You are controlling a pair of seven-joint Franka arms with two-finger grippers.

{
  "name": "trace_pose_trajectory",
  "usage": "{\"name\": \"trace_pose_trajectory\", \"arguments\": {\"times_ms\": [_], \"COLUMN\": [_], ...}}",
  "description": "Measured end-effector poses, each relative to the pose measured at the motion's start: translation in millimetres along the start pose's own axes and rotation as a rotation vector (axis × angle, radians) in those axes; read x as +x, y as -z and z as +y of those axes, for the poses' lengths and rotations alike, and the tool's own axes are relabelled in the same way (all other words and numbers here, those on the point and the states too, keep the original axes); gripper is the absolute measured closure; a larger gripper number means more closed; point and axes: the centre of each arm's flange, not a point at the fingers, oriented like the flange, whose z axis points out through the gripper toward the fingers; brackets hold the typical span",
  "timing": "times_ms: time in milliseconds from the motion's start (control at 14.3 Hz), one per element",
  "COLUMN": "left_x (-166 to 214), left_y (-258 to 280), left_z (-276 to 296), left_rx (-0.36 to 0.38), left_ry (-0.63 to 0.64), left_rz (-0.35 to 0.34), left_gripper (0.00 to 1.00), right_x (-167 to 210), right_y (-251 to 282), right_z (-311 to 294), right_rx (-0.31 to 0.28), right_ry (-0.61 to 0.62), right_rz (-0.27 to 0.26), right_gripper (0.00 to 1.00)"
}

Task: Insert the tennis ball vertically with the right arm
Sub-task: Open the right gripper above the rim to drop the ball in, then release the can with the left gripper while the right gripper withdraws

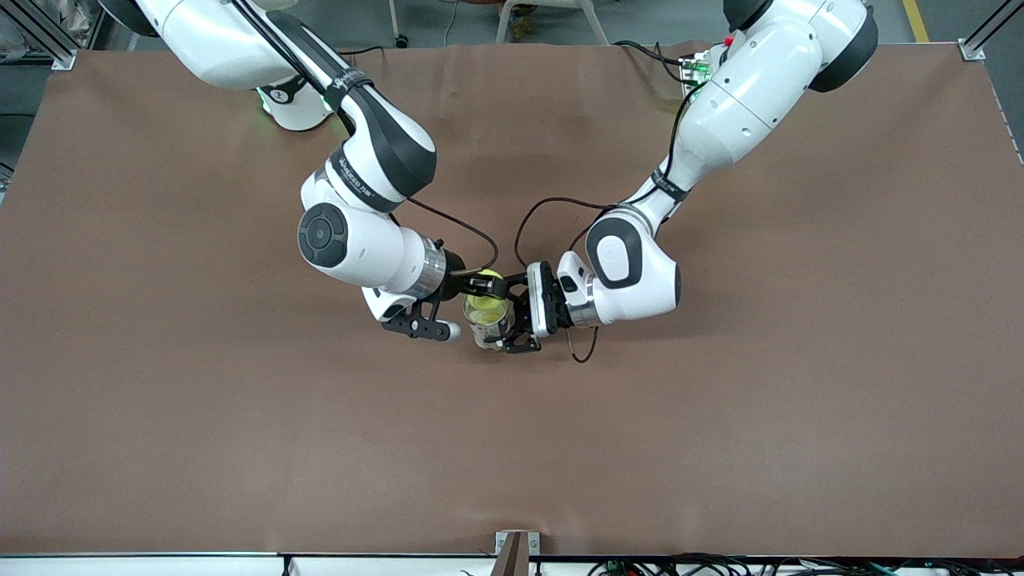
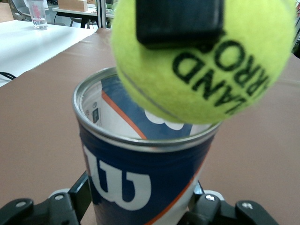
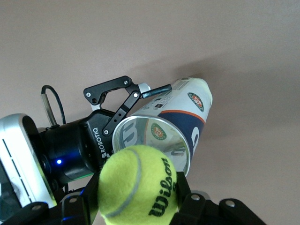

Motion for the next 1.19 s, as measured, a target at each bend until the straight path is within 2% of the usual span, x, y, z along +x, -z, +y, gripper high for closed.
{"name": "trace_pose_trajectory", "arguments": {"times_ms": [349, 419, 629, 978, 1118, 1188], "left_x": [0.1, 0.1, 0.0, -0.1, -0.4, -3.8], "left_y": [-0.3, -0.3, -0.2, -0.2, -0.5, -1.5], "left_z": [0.2, 0.2, 0.1, 0.0, 0.3, 1.6], "left_rx": [0.000, 0.000, 0.000, 0.001, 0.000, -0.003], "left_ry": [0.001, 0.002, 0.004, 0.006, 0.008, 0.023], "left_rz": [0.000, 0.000, 0.000, 0.001, 0.000, -0.004], "left_gripper": [0.18, 0.18, 0.18, 0.18, 0.15, 0.07], "right_x": [5.0, 5.4, 7.6, 14.2, 28.5, 36.4], "right_y": [1.6, 1.8, 3.2, 13.3, 38.0, 60.0], "right_z": [4.5, 4.6, 6.1, 8.9, 20.9, 31.1], "right_rx": [-0.022, -0.025, -0.031, -0.024, -0.023, -0.039], "right_ry": [0.008, 0.009, 0.010, 0.002, -0.021, -0.032], "right_rz": [0.022, 0.026, 0.035, 0.052, 0.071, 0.081], "right_gripper": [0.34, 0.29, 0.01, 0.00, 0.00, 0.00]}}
